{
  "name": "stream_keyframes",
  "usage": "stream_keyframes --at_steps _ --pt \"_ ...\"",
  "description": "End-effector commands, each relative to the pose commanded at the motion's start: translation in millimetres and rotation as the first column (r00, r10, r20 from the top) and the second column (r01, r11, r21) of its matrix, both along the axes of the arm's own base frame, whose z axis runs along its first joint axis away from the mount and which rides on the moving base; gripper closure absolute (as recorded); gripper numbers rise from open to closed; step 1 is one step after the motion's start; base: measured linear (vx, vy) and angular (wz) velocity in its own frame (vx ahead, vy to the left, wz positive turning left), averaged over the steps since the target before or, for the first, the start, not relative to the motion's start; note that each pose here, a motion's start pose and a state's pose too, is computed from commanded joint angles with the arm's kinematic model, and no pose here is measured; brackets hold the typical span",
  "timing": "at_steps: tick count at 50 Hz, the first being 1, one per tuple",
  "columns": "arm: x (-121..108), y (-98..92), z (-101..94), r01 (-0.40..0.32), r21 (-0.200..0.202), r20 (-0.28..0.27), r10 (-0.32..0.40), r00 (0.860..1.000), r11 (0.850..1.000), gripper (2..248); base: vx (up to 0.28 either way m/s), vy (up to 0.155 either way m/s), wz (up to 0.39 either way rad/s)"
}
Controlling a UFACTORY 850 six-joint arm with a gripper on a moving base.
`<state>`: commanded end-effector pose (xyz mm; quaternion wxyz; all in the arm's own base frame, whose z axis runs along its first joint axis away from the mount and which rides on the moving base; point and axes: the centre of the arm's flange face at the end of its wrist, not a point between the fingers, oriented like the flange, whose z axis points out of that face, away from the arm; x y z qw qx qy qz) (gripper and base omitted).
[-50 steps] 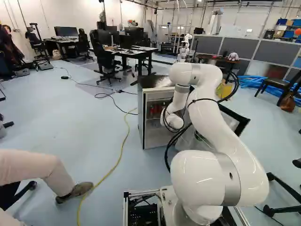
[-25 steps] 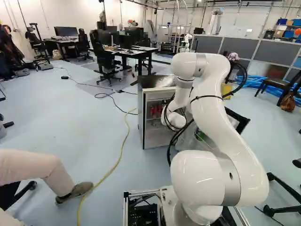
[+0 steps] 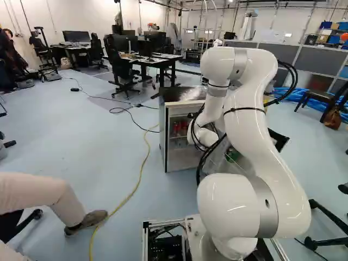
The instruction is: Grab a drink from the fridge
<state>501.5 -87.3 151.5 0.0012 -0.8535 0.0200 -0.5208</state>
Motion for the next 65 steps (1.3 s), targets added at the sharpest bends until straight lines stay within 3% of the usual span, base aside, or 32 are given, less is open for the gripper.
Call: stream_keyframes --at_steps 65 --pt "-99.0 22.2 93.5 -0.005 -0.005 0.024 0.005 1.0 1.0 163 0.0 0.0 0.0"
